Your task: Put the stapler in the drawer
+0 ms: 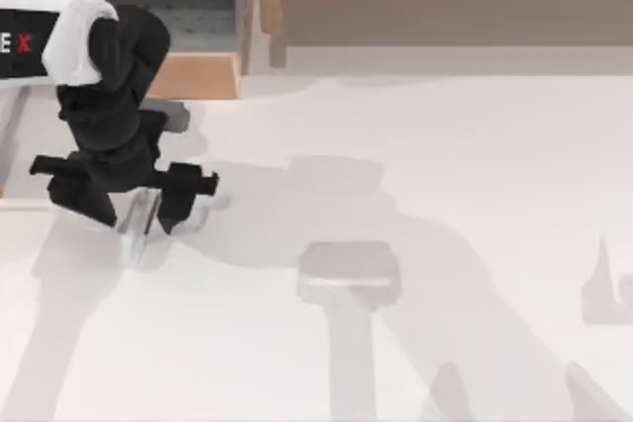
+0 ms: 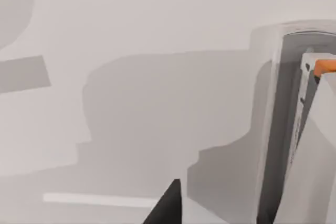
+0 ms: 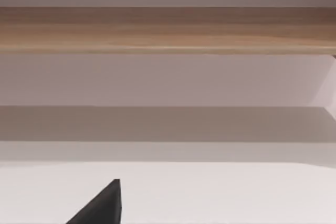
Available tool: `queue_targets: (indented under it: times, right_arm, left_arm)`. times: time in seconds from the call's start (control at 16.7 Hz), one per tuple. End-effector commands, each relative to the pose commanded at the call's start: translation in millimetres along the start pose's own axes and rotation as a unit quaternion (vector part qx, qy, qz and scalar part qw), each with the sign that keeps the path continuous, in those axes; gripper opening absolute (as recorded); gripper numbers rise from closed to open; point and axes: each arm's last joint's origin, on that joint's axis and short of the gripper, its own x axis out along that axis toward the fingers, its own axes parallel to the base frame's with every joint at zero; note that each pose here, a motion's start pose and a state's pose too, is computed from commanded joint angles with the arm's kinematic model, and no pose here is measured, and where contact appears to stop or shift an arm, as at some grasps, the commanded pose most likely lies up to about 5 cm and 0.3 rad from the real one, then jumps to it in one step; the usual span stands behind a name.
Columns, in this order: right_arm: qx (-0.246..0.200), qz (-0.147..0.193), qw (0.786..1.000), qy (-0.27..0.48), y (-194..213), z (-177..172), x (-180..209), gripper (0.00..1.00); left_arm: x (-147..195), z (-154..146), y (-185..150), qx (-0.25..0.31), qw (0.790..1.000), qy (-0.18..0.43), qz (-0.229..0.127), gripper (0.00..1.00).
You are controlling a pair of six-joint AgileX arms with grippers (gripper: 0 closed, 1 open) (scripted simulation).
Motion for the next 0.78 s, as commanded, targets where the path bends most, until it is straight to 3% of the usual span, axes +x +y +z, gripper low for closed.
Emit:
queue_targets:
  times: [0.36, 0.78]
  right_arm:
    - [0.000, 0.000, 1.000, 0.000, 0.0, 0.0, 0.0, 1.00]
    - [0.000, 0.000, 1.000, 0.000, 0.0, 0.0, 0.0, 1.00]
  left_arm:
    - [0.0, 0.0, 0.0, 0.000, 1.000, 0.000, 0.000, 0.02]
    - [0.0, 0.0, 0.0, 0.000, 1.000, 0.000, 0.000, 0.00]
